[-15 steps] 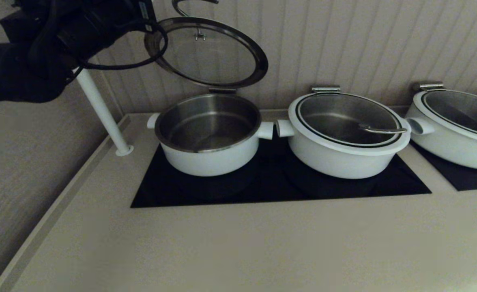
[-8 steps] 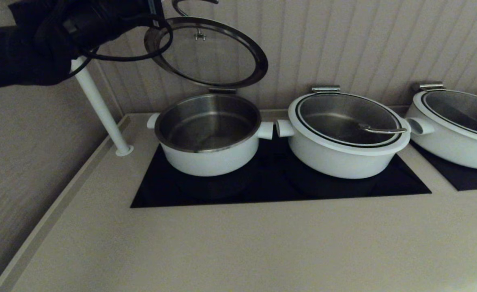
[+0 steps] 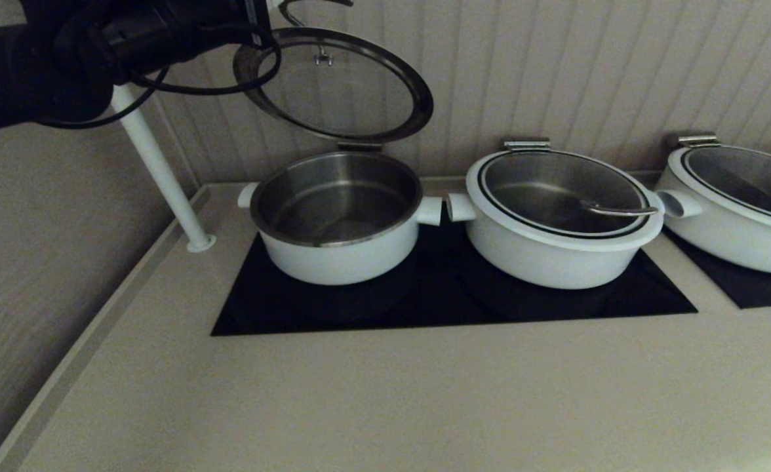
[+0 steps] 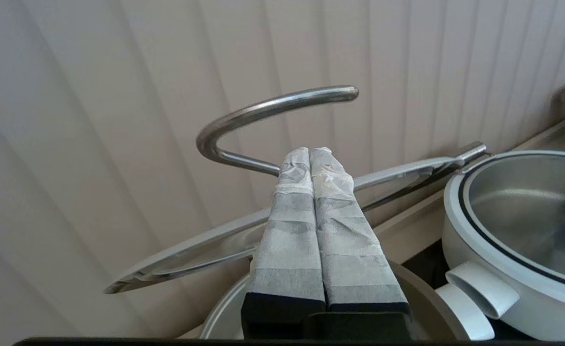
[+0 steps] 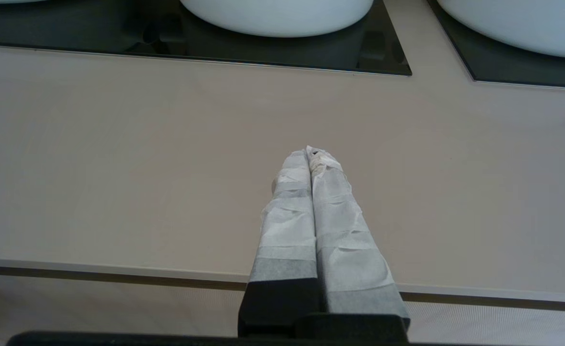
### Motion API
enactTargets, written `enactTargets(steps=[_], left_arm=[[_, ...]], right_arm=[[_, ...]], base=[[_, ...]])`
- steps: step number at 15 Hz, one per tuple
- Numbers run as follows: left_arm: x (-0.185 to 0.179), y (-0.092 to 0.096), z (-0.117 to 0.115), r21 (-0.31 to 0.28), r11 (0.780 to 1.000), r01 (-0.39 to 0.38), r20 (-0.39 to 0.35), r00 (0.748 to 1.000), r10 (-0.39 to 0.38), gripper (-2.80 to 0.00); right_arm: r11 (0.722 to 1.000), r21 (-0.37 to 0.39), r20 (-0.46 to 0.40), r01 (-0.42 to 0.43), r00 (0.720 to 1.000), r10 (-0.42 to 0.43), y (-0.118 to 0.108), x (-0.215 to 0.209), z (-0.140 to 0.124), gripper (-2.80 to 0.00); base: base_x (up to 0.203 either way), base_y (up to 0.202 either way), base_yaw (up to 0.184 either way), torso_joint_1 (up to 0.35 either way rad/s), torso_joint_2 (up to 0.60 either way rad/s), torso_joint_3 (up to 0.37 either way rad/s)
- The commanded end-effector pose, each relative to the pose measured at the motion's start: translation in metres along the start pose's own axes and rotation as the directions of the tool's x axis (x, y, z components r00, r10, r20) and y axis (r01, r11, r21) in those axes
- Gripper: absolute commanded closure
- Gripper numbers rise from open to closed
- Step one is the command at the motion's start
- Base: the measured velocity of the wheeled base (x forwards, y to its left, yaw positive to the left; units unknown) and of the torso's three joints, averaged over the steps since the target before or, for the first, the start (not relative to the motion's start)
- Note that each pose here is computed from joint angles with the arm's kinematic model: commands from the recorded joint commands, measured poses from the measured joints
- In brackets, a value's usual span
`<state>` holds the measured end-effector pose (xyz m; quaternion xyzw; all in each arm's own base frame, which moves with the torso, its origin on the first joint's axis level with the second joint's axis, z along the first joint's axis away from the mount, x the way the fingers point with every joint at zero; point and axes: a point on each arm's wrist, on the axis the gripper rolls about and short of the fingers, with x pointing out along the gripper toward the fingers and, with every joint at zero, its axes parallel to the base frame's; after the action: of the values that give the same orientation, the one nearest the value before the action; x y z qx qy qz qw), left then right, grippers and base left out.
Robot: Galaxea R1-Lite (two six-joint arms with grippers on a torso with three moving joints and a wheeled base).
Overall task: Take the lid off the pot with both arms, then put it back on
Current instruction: Close the pot lid
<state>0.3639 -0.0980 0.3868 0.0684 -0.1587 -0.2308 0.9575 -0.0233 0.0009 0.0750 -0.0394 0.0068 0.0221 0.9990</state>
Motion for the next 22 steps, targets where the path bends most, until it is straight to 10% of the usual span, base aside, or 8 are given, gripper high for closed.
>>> enactTargets(steps=[1, 22], left_arm=[[0.002, 0.0, -0.006, -0.001, 1.0, 0.001, -0.013, 1.0, -0.001, 0.0], [0.003, 0.008, -0.03, -0.016, 1.0, -0.019, -0.077, 0.997, 0.018, 0.0]], right_arm=[[1.0, -0.001, -0.001, -0.001, 1.0, 0.001, 0.0, 0.0, 0.0, 0.0], [1.0, -0.001, -0.001, -0.001, 1.0, 0.001, 0.0, 0.0, 0.0, 0.0]], base=[[0.0, 0.0, 0.0, 0.0, 0.0, 0.0], [0.0, 0.0, 0.0, 0.0, 0.0, 0.0]])
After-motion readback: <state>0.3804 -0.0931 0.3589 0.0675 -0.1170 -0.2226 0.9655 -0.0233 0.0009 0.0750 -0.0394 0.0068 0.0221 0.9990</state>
